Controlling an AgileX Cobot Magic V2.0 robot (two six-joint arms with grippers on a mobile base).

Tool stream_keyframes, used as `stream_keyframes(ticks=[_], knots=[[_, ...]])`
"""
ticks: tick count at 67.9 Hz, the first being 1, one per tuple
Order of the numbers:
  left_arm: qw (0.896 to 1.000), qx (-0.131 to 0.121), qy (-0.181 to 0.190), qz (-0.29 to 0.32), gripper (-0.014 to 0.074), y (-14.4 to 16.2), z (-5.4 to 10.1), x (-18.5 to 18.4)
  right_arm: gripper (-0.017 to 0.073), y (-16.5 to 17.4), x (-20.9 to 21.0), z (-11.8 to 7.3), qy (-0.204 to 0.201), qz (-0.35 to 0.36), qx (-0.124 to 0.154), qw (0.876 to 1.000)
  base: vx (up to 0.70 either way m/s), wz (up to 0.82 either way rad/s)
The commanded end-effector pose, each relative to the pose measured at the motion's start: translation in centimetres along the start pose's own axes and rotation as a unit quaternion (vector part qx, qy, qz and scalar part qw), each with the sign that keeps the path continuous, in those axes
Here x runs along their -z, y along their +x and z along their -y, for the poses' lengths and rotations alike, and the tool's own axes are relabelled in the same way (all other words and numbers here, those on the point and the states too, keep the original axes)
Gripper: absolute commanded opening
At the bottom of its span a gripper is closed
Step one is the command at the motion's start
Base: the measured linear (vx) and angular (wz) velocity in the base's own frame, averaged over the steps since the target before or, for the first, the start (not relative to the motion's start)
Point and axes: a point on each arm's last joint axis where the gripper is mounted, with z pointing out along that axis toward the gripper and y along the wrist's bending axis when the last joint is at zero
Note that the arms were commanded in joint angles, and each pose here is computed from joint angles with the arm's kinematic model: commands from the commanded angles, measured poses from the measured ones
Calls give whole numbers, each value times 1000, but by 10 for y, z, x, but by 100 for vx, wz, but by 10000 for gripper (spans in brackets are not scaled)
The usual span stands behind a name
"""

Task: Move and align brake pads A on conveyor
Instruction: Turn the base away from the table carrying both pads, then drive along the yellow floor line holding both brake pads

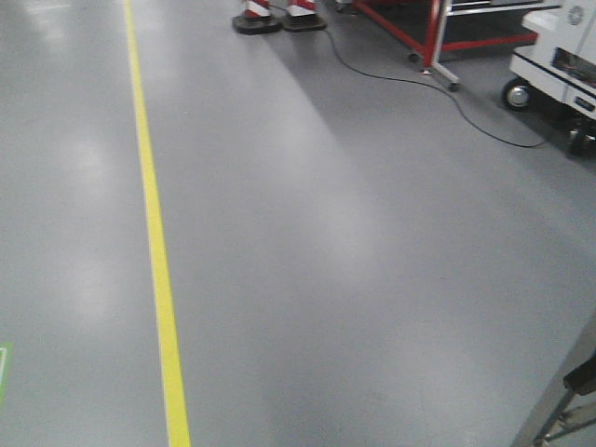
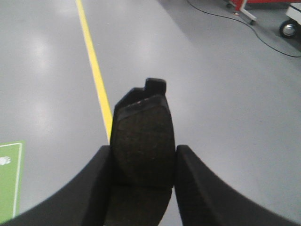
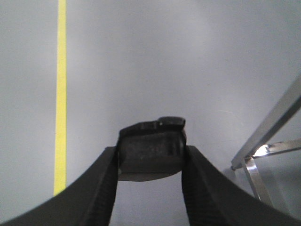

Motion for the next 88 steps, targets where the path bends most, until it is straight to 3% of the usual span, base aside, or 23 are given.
stream_keyframes(ticks=[1,49,88], knots=[[999,-2,9,48,-6,-13,2,3,-4,-14,6,0,3,52,4,999,-10,40],[999,-2,9,48,-6,-13,2,3,-4,-13,6,0,3,50,4,999,-3,22],[999,-2,9,48,-6,-13,2,3,-4,-13,6,0,3,50,4,999,19,21]])
